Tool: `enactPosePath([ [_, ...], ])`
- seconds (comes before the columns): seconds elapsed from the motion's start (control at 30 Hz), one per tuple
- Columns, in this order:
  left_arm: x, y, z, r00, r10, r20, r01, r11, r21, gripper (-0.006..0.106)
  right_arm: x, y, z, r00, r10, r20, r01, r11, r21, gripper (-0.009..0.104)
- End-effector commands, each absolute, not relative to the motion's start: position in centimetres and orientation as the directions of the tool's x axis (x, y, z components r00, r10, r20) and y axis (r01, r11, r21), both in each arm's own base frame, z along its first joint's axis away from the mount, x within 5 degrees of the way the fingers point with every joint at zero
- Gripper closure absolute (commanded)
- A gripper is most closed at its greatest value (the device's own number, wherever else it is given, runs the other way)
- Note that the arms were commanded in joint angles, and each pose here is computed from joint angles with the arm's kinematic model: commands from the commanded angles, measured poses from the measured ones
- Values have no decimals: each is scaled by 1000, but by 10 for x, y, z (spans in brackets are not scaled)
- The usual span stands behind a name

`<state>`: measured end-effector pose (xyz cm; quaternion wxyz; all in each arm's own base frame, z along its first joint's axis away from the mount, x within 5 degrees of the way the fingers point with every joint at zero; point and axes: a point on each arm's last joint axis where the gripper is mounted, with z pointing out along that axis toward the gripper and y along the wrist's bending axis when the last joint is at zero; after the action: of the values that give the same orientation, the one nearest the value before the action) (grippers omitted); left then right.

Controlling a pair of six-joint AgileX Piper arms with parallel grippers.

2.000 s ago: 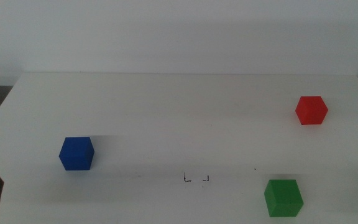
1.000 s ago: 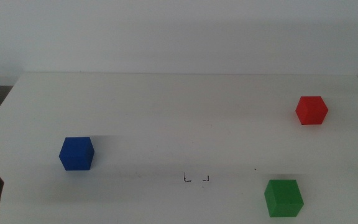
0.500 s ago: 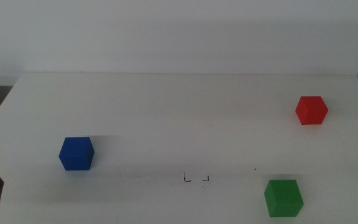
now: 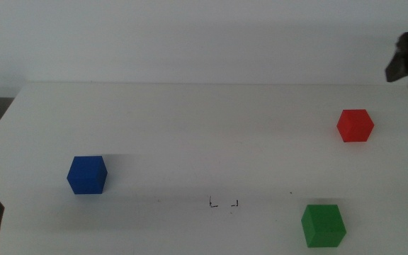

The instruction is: Stack red cubes first, then green, then blue cubes in a specific spot.

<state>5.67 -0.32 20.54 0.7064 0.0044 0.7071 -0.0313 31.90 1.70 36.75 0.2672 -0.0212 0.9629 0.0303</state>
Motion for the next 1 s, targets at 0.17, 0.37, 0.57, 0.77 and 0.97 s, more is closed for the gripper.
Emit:
enactPosePath([
  [0.17,56,-3,207,16,-50,-999,48,998,-50,10,379,12,334,-903,-73,-423,-72,997,-19,3],
  [0.37,56,-3,207,16,-50,-999,48,998,-50,10,423,11,297,-924,-88,-371,-77,996,-45,3],
  [0.57,56,-3,207,16,-50,-999,48,998,-50,10,453,12,260,-943,-90,-321,-82,996,-38,3],
  [0.77,56,-3,207,16,-50,-999,48,998,-50,10,466,11,218,-965,-92,-245,-85,996,-39,3],
  [0.97,56,-3,207,16,-50,-999,48,998,-50,10,474,7,192,-969,-83,-231,-75,996,-42,3],
])
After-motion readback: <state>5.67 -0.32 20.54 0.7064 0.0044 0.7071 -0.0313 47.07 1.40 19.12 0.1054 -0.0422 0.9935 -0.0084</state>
